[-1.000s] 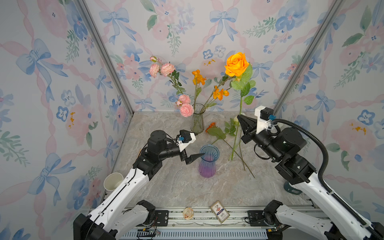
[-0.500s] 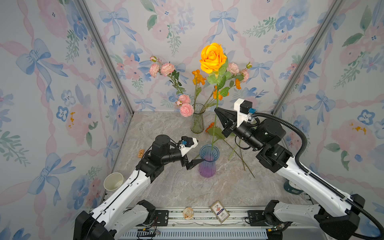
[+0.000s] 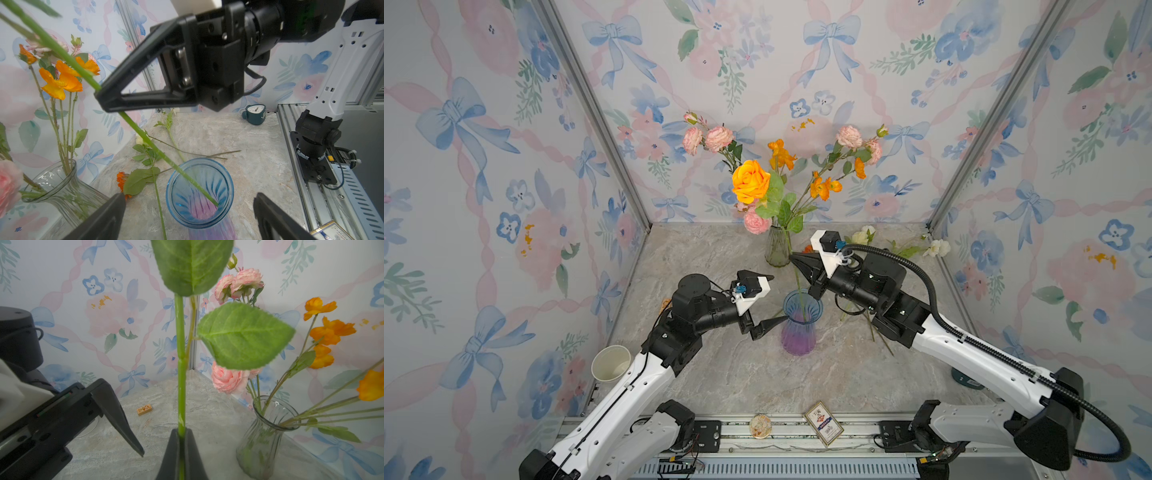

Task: Arrange flowers in a vase
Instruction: Place the flower in the vase.

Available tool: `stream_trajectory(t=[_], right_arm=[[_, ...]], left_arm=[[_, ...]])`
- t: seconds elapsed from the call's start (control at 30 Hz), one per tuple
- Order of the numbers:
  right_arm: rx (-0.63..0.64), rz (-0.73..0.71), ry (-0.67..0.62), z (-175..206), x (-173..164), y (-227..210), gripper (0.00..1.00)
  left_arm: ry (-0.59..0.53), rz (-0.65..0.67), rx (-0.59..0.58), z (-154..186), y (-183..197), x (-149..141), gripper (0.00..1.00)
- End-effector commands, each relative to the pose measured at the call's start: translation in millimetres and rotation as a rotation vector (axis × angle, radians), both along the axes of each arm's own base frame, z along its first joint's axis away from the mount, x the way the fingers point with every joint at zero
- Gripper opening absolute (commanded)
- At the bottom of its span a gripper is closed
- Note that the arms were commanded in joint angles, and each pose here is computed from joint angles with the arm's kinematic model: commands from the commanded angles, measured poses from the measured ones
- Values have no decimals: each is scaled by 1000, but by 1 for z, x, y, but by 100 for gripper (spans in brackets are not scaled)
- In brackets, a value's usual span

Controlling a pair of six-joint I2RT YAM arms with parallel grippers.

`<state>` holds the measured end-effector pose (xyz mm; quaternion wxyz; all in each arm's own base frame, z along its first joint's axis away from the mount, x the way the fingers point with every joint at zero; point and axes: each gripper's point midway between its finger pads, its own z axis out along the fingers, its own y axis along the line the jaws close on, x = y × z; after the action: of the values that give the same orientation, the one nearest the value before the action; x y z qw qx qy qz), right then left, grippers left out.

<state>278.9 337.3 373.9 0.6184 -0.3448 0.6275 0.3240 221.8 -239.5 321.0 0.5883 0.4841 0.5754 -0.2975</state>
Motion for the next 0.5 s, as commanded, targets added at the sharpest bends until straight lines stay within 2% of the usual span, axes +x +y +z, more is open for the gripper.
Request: stream_trajectory(t=[0.0, 0.33, 0.47], right_arm=[[-9, 19, 50, -22, -3, 10, 0], [-102, 3, 117, -70, -11, 17, 3], [-110, -8, 136, -82, -14, 12, 9]], left_arm=[[5, -8, -5, 2, 0, -1, 98], [12, -15, -4, 0, -1, 0, 98], [16, -15, -3, -1, -1, 0, 98]])
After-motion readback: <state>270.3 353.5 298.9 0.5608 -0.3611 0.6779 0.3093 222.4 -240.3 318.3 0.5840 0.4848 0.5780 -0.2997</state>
